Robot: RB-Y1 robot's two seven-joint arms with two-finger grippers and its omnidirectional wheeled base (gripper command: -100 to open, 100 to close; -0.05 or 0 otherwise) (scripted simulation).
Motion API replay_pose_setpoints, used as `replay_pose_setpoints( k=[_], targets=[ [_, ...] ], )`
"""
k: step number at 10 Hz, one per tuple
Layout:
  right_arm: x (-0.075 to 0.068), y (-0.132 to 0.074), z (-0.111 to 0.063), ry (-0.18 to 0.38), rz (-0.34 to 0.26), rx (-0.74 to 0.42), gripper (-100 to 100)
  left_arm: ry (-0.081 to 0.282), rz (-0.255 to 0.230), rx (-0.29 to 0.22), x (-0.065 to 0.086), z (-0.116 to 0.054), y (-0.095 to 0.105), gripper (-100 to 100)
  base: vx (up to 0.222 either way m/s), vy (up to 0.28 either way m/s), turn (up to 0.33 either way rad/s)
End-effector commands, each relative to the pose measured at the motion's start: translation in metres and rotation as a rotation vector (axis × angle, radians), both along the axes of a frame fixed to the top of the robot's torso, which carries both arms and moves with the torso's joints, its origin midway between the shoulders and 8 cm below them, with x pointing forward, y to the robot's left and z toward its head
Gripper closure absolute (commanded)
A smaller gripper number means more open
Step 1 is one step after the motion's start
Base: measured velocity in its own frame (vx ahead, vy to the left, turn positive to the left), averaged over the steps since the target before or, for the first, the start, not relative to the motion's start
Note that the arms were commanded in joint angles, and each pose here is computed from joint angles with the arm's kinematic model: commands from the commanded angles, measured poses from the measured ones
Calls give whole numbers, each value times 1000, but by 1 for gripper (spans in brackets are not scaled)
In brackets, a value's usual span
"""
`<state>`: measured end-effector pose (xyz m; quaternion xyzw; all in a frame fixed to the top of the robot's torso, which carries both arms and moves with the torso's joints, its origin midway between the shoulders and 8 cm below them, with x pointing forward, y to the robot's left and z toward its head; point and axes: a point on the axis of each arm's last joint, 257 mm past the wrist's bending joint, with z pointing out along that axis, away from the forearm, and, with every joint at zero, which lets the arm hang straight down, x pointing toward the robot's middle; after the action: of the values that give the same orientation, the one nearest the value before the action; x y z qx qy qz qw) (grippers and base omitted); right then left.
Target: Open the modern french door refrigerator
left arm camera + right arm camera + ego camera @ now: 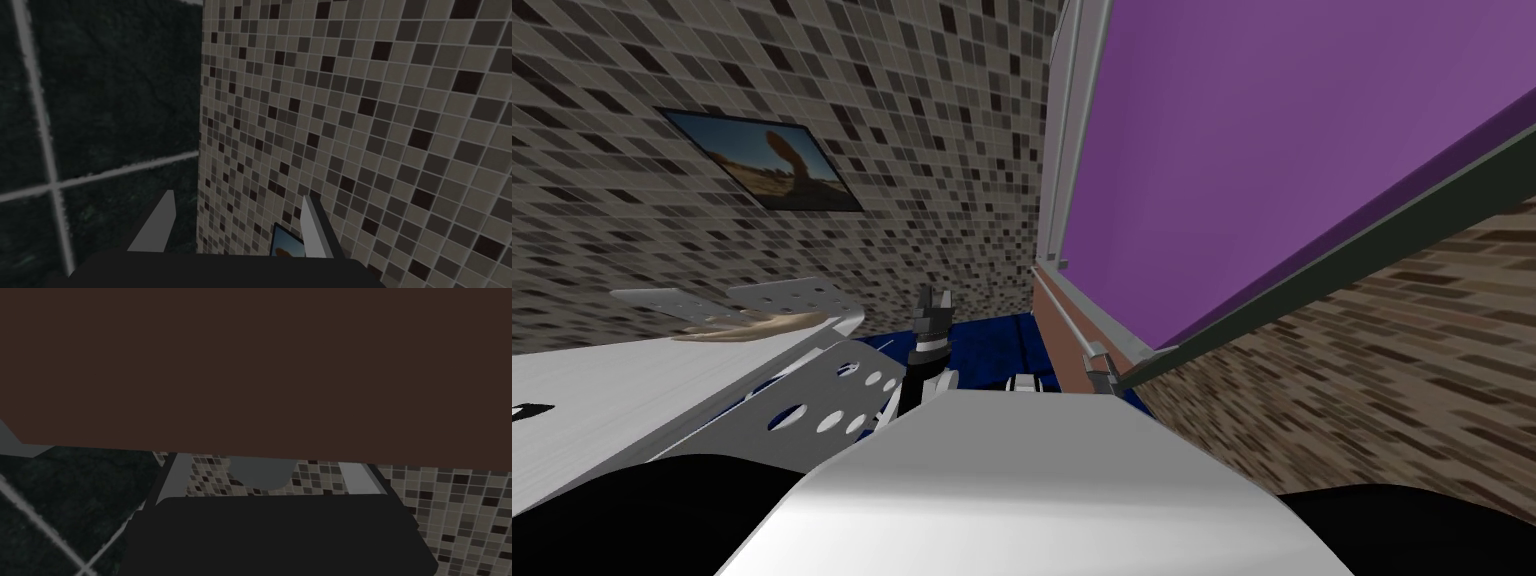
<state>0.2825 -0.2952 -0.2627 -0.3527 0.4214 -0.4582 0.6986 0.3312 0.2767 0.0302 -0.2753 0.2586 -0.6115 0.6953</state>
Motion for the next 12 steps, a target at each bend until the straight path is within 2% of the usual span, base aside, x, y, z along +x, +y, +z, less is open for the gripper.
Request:
replay_pose_setpoints(
  k=[1, 5, 7, 12],
  targets=[
    [-3, 5, -7, -1, -34, -48, -100, 0, 0, 0, 0, 0, 0, 0, 4, -42, 43],
    [-7, 14, -18, -1, -80, -93, -100, 0, 0, 0, 0, 0, 0, 0, -11, -30, 54],
    [-9, 26, -25, -2, -122, -109, -100, 0, 0, 0, 0, 0, 0, 0, -18, -17, 60],
    [-9, 46, -30, -8, -195, -129, -100, 0, 0, 0, 0, 0, 0, 0, -15, -14, 49]
  ],
)
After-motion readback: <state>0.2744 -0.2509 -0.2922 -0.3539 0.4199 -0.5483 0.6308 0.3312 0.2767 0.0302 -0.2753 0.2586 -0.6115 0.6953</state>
